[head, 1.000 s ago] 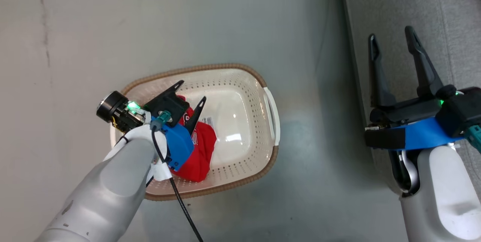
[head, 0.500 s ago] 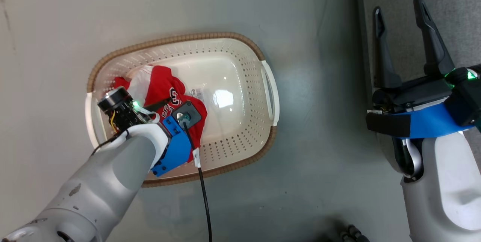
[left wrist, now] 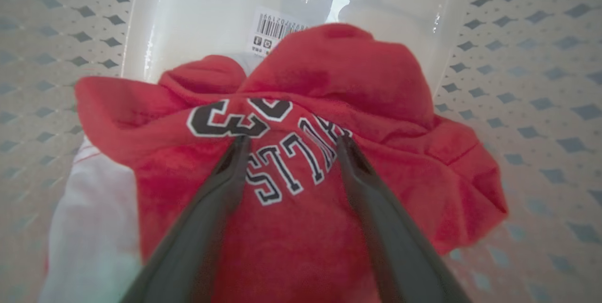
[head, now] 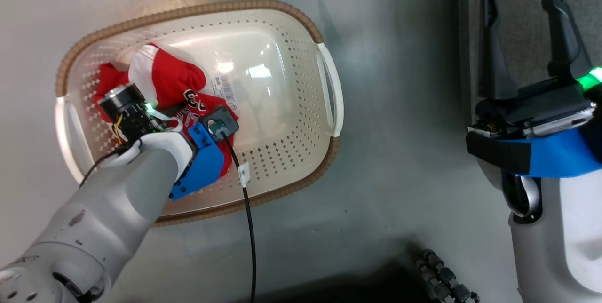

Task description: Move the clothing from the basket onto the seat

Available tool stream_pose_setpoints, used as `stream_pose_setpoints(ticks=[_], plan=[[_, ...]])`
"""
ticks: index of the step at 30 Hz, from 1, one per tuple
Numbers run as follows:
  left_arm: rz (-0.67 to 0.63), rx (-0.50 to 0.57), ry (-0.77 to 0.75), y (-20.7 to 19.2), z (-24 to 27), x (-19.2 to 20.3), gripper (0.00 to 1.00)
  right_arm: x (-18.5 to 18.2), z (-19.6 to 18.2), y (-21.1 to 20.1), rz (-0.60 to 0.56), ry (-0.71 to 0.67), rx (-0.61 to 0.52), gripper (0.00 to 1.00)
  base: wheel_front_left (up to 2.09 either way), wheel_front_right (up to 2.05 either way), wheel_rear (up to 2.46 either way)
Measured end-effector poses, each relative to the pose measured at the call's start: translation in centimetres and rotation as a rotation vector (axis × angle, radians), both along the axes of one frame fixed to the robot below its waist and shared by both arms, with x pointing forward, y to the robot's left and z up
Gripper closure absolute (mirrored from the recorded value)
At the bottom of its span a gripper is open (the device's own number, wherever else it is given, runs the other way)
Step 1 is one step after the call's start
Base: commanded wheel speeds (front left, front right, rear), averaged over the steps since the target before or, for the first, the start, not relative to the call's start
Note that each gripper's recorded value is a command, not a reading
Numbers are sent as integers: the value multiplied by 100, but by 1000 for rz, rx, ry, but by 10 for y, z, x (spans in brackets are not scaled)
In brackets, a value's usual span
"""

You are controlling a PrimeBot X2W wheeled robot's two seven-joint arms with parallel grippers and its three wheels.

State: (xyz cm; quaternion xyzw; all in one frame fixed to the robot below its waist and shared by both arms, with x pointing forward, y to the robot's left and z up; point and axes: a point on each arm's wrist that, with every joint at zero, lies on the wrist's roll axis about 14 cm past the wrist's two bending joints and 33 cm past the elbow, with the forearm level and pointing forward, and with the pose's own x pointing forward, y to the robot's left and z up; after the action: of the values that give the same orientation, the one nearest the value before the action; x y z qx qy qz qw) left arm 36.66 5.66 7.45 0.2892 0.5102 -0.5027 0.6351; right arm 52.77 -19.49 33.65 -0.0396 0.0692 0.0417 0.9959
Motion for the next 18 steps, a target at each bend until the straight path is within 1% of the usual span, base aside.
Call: stream_pose_setpoints(ticks=[5,11,12,13,14,18], plan=[[-21,29,27,5,-19,-5,0,0,-7,-5,-6,0,-26,0,0,0,0],[-34,50,48,0,-32,-6,0,-2,-11,-7,-4,-3,-44,0,0,0,0],[-36,59,53,0,-33,-7,58,-2,-12,-6,-2,-3,-45,0,0,0,0],[-38,65,56,0,-33,-7,58,-2,-11,-6,1,-4,-47,0,0,0,0],[-39,69,56,0,-33,-6,100,-2,-12,-5,2,-4,-47,0,0,0,0],[-43,78,54,-1,-32,-5,100,-1,-11,-3,5,-7,-44,0,0,0,0]])
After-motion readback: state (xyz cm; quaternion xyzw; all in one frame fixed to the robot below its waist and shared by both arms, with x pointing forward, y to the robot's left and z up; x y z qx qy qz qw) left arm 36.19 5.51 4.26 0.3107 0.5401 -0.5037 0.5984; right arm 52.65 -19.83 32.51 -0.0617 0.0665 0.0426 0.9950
